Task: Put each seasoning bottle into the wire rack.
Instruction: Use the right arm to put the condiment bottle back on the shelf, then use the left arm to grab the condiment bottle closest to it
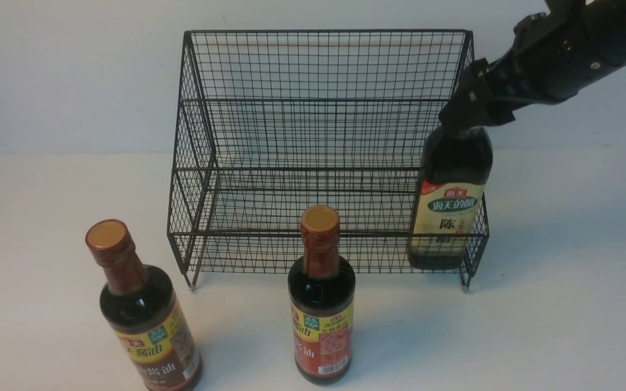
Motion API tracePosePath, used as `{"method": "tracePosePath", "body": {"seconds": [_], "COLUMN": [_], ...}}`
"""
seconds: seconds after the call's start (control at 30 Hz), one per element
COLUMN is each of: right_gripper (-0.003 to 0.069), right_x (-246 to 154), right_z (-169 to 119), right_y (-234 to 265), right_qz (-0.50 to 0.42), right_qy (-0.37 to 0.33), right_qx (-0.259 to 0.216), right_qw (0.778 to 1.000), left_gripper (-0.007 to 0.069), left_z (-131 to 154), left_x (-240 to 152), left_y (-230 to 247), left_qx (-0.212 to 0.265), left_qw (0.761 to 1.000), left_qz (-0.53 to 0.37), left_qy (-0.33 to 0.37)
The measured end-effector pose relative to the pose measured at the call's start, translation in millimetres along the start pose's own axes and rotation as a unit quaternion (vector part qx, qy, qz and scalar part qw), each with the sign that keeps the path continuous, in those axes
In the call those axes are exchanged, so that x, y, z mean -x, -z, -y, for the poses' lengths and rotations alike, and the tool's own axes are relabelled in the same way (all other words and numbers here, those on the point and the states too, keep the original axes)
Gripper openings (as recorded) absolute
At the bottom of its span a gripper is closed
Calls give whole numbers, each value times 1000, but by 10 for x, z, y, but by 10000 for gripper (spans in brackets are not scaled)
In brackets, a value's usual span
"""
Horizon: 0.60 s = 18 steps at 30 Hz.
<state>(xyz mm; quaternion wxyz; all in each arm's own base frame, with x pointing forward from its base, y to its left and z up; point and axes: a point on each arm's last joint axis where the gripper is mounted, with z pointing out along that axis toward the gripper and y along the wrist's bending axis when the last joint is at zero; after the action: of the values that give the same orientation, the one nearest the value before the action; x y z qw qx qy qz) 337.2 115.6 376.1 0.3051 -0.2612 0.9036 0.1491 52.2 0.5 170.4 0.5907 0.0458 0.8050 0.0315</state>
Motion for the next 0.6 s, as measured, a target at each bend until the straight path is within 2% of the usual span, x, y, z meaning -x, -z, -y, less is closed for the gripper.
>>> {"method": "tracePosePath", "body": {"seconds": [0.13,0.3,0.5,0.6], "right_gripper": [592,589,561,519], "right_x": [120,357,298,228], "right_z": [-50,-155,-336,-440], "right_y": [202,686,1217,1491], "right_qz": [9,77,128,158], "right_qy": [4,-11,-23,-34], "right_qx": [4,-6,-9,-10], "right_qw": [1000,997,991,987], "left_gripper": [-5,-5,-5,-5], "left_z": [0,0,0,0], "left_x": [0,0,0,0], "left_y": [0,0,0,0], "left_qx": [0,0,0,0], "left_qw": [1000,1000,1000,1000], "left_qz": [0,0,0,0], "left_qy": [0,0,0,0]}}
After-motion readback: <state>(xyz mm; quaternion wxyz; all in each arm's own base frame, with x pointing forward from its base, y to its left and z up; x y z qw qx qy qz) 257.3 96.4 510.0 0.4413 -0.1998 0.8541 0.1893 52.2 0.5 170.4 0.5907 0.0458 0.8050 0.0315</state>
